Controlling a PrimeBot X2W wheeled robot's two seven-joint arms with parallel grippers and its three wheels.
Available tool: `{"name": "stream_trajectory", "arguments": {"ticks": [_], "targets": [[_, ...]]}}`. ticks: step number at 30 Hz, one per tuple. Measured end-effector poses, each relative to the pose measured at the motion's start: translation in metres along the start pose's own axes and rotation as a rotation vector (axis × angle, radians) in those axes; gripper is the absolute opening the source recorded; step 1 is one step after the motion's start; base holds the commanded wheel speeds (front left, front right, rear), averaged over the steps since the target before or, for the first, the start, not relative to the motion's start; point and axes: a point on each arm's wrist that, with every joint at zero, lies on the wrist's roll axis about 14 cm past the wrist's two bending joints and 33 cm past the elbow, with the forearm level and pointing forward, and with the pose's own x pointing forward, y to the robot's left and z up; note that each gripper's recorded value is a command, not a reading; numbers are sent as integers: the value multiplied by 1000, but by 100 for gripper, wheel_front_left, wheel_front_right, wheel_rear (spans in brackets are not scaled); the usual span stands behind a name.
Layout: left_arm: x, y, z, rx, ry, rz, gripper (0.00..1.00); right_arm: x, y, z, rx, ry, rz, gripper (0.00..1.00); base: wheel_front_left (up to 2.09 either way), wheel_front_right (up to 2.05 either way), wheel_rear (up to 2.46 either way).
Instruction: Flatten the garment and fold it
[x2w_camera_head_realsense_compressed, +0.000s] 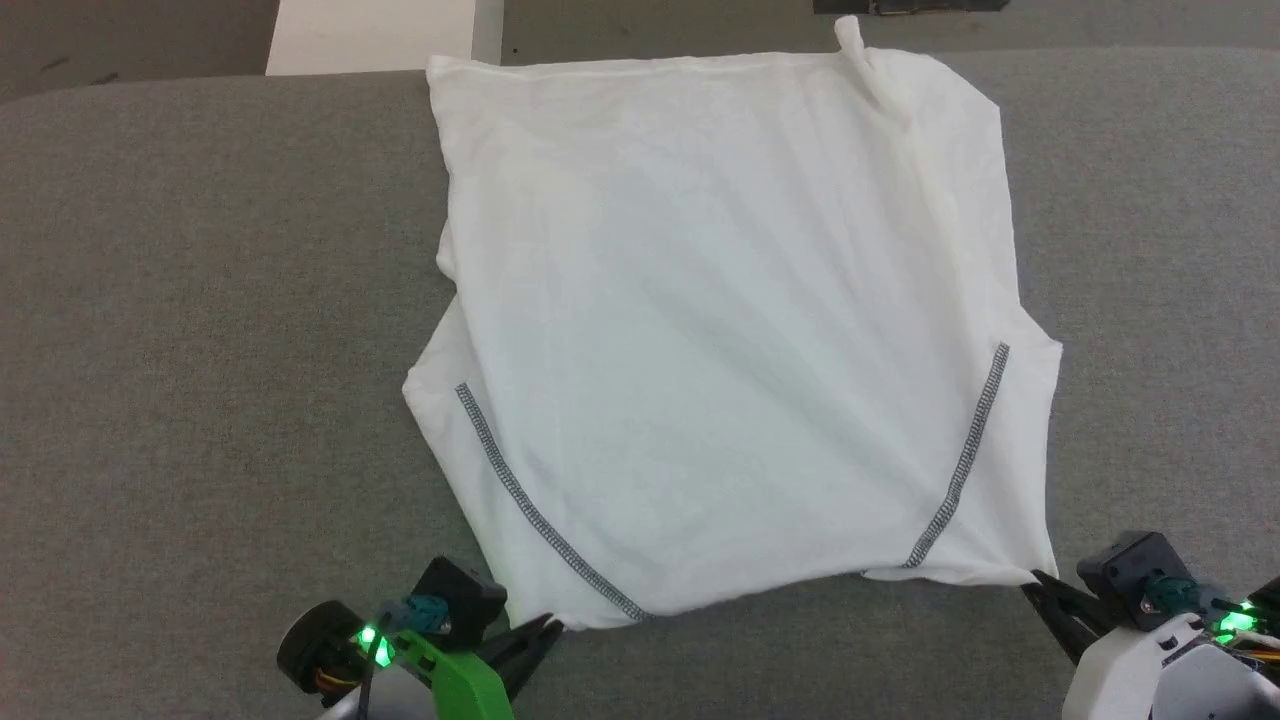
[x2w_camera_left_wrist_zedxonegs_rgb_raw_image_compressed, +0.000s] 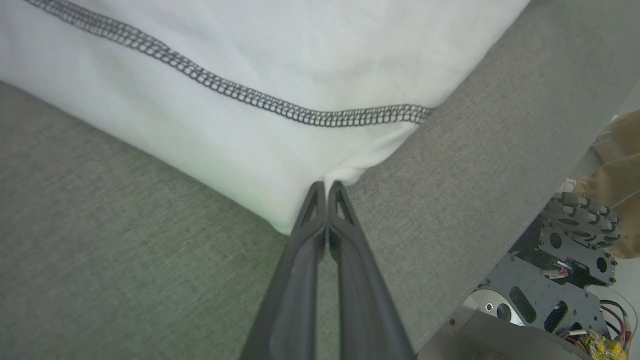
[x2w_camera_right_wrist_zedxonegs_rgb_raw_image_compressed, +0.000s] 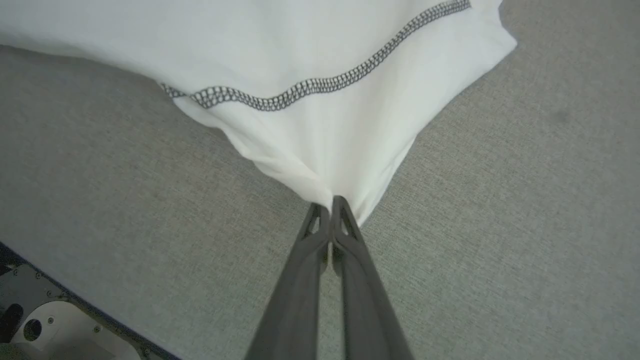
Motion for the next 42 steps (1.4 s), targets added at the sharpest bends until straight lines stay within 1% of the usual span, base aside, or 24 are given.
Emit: {"name": "stream_trajectory", "arguments": {"ticks": [7, 9, 12, 16, 21, 26, 27, 28, 29, 30, 35, 39, 42], "targets": [[-13, -8, -8, -64, 79, -22, 0, -18, 1, -10, 36, 79, -3, 0, 0, 0, 0], [-21, -15, -18, -99, 138, -46, 0, -26, 7, -17, 49, 121, 13, 0, 0, 0, 0], [-32, -26, -27, -131, 187, -68, 0, -37, 17, -30, 65, 189, 45, 0, 0, 0, 0], [-40, -33, -33, -148, 199, -68, 0, -52, 33, -50, 93, 265, 85, 0, 0, 0, 0], [-38, -33, -35, -159, 179, -56, 0, -54, 43, -50, 106, 240, 106, 0, 0, 0, 0], [-32, -31, -45, -150, 173, -41, 0, -48, 37, -50, 94, 183, 75, 0, 0, 0, 0], [-31, -32, -45, -149, 168, -39, 24, -47, 35, -51, 90, 174, 67, 7, 0, 0, 0], [-29, -32, -46, -155, 160, -37, 45, -45, 32, -49, 96, 151, 54, 35, 0, 0, 0], [-28, -33, -45, -157, 153, -35, 100, -44, 30, -47, 100, 131, 44, 96, 0, 0, 0], [-27, -33, -44, -157, 141, -33, 100, -43, 29, -47, 99, 123, 37, 100, 0, 0, 0], [-27, -33, -40, -155, 108, -24, 100, -42, 26, -45, 105, 91, 27, 100, 0, 0, 0], [-35, -31, -21, -159, 42, -17, 100, -46, 17, -28, 121, 25, 7, 100, 0, 0, 0], [-47, -22, -1, -160, -37, 22, 100, -53, 7, -8, 141, -52, -27, 100, 0, 0, 0]]}}
